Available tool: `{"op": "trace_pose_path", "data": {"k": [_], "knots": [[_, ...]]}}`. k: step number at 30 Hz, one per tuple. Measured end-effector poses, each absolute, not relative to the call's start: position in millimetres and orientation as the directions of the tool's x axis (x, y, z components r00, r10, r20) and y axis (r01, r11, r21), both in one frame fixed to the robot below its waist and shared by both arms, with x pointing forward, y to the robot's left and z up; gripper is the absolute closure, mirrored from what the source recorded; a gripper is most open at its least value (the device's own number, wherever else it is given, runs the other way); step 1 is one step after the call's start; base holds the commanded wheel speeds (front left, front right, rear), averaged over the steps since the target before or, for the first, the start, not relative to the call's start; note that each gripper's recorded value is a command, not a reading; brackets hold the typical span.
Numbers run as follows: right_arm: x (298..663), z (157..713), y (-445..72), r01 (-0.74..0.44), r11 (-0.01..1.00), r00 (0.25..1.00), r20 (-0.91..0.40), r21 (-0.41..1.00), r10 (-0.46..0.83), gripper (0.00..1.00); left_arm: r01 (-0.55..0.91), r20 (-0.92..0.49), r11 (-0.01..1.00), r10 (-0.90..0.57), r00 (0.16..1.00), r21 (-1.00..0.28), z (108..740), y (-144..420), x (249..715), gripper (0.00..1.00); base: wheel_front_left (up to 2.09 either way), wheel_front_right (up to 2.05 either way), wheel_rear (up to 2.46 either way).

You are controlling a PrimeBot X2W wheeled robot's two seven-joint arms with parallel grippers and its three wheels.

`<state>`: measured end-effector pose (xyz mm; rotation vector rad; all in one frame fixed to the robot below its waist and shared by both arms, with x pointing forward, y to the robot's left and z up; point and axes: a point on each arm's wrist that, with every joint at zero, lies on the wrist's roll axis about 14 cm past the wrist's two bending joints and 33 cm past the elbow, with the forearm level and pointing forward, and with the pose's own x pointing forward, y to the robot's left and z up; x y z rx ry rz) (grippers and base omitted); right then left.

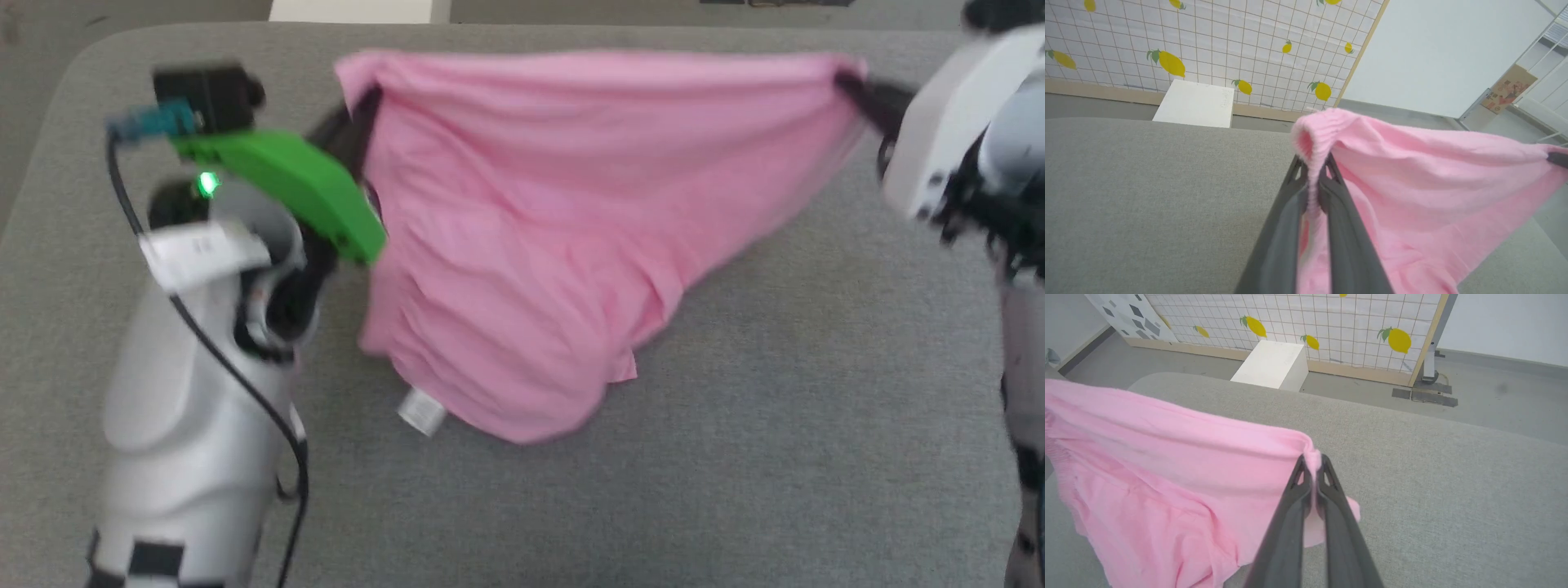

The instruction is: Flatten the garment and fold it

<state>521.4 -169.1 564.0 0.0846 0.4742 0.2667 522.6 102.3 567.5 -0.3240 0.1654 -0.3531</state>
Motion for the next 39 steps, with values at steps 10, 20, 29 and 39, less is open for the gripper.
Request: {"op": "trace_pose_path", "data": {"k": [10, 20, 29, 39], "knots": [[604, 659, -182, -0.186, 0.982, 0.955, -0.231, 0.027, 0.188, 1.00, 0.307, -0.016, 0.940, -0.313, 0.950, -0.148, 645, 104, 623, 1.00, 0.00, 0.00, 0.00], [665, 726, -206, -0.067, 0.997, 0.995, 0.073, -0.049, 0.070, 1.00, 0.270, 0.258, 0.961, -0.248, 0.934, -0.053, 706, 97, 687, 1.00, 0.00, 0.00, 0.00], [691, 706, -208, -0.061, 0.996, 0.984, 0.163, -0.067, 0.071, 1.00, 0.301, 0.301, 0.952, -0.270, 0.915, -0.060, 657, 91, 711, 1.00, 0.00, 0.00, 0.00], [642, 609, -200, -0.156, 0.979, 0.987, 0.055, 0.132, 0.150, 1.00, 0.323, 0.182, 0.915, -0.284, 0.941, -0.241, 567, 90, 660, 1.00, 0.00, 0.00, 0.00]]}}
